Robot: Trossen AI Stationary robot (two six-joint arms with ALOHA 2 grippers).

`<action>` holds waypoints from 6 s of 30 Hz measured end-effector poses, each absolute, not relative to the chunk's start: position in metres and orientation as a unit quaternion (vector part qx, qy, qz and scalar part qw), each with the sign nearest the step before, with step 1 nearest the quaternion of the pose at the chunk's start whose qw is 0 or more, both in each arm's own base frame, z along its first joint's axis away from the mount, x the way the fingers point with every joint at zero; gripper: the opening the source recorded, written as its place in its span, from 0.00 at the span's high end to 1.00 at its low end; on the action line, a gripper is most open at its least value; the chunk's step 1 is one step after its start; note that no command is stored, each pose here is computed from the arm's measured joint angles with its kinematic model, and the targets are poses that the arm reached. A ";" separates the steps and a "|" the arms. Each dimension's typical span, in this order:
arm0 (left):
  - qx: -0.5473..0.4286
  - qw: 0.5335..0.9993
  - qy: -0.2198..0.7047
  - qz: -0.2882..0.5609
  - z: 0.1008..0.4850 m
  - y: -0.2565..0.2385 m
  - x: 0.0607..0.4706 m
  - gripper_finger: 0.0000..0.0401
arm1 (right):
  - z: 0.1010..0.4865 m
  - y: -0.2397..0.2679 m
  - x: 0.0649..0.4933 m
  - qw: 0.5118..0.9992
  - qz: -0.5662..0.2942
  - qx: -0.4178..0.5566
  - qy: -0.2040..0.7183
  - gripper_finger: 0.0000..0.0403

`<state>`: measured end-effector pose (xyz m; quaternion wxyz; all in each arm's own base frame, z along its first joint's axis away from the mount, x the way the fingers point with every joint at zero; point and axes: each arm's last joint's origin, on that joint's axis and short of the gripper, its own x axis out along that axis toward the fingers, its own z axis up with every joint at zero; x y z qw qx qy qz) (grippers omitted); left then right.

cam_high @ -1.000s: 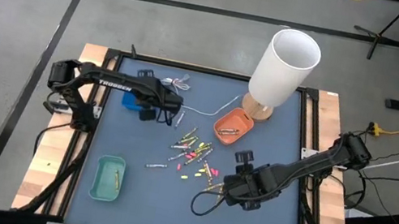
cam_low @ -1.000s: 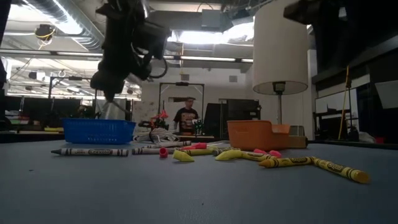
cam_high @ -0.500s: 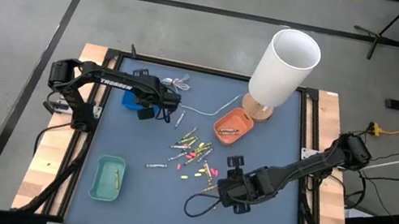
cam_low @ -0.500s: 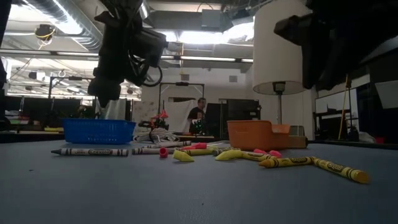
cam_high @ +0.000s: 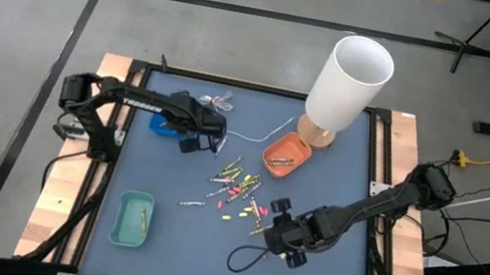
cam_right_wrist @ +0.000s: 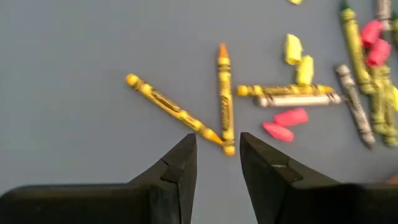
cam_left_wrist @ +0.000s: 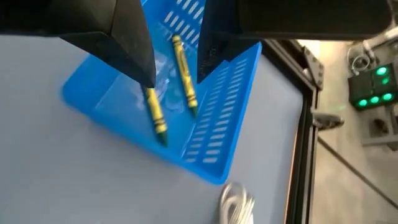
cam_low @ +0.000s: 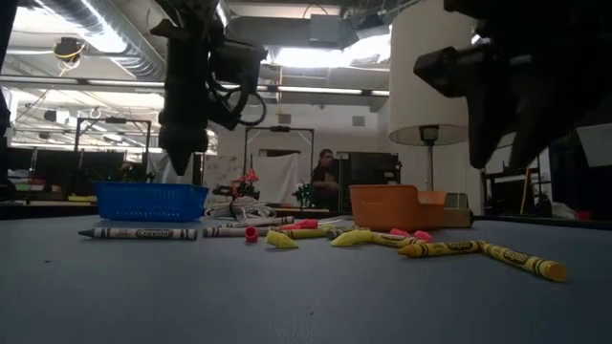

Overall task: Sort crayons
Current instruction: Put the yellow crayon into the green bin

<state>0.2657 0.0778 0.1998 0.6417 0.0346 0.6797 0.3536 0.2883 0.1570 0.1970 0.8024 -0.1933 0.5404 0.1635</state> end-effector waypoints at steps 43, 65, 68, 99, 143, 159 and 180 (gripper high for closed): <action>0.018 0.834 0.523 0.175 0.202 -0.096 0.294 0.81 | 0.140 0.163 0.294 0.777 0.243 -0.248 0.525 0.70; -0.007 0.843 0.523 0.126 0.202 -0.124 0.287 0.81 | 0.136 0.163 0.295 0.777 0.235 -0.233 0.535 0.94; -0.009 0.845 0.520 0.125 0.202 -0.124 0.287 0.81 | 0.138 0.164 0.297 0.781 0.228 -0.226 0.536 0.93; -0.072 0.901 0.413 0.114 0.214 -0.123 0.313 0.59 | 0.183 0.149 0.343 0.827 -0.010 -0.390 0.406 0.95; -0.120 0.908 0.378 0.137 0.218 -0.105 0.326 0.97 | 0.197 0.144 0.361 0.876 -0.039 -0.353 0.328 0.95; -0.120 0.904 0.389 0.130 0.217 -0.106 0.324 0.96 | 0.197 0.146 0.361 0.883 0.003 -0.338 0.327 0.95; -0.126 0.843 0.519 0.065 0.211 -0.104 0.303 0.96 | 0.196 0.148 0.361 0.882 0.012 -0.337 0.329 0.54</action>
